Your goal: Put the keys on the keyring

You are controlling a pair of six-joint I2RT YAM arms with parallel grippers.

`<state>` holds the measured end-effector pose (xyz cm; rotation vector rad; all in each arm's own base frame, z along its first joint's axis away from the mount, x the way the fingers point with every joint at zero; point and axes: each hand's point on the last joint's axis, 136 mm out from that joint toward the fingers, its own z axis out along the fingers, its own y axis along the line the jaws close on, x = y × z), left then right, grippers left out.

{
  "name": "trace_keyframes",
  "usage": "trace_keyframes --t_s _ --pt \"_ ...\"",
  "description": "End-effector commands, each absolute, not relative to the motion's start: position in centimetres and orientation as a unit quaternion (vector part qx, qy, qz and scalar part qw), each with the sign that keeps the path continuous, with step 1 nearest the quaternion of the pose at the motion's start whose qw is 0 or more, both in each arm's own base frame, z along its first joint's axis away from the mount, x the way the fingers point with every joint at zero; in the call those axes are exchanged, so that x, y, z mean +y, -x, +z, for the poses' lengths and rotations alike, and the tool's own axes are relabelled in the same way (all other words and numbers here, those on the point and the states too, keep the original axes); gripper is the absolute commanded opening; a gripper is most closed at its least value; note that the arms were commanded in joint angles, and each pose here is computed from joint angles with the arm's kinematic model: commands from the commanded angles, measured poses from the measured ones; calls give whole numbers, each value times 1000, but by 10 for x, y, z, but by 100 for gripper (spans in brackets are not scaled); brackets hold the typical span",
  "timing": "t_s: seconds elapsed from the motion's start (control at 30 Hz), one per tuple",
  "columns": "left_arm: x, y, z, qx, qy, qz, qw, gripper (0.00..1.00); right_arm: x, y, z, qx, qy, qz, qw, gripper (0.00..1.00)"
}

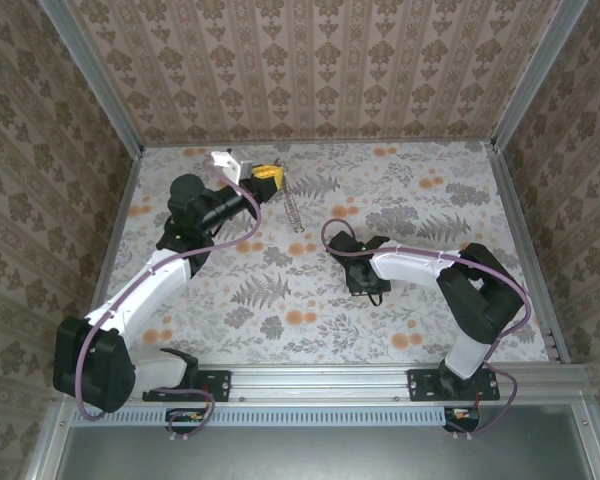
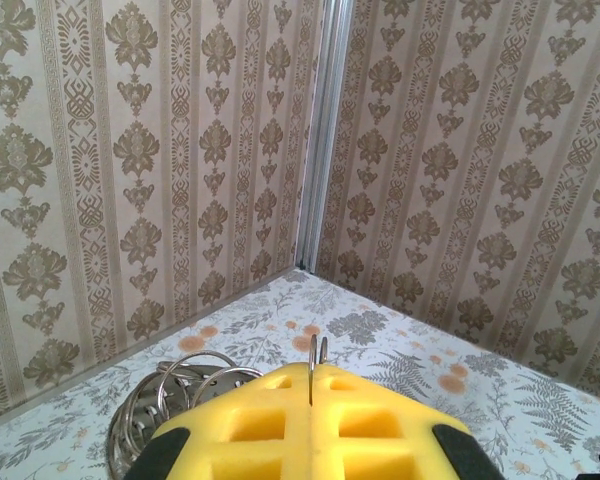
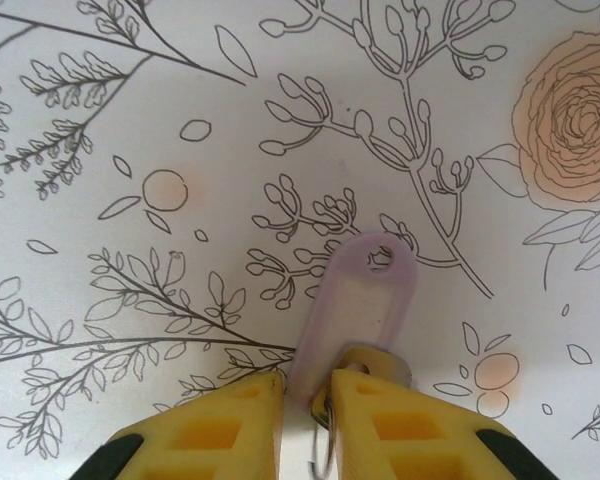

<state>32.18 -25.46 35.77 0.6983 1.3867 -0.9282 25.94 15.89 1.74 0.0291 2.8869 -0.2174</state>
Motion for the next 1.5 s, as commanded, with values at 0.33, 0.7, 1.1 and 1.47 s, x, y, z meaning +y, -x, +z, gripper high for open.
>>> trace_keyframes --t_s 0.33,0.7,1.1,1.47 --pt "-262 -315 380 568 -320 -424 629 0 148 -252 25 988 -12 -86 129 16" --pt "-265 -316 380 568 -321 -425 627 0 147 -251 23 989 -12 -81 127 3" --pt "-272 -313 383 571 -335 -428 616 0 157 -288 95 976 -29 59 206 0" --pt "-300 -305 392 565 -367 -442 593 0 179 -360 248 849 -19 368 379 0"
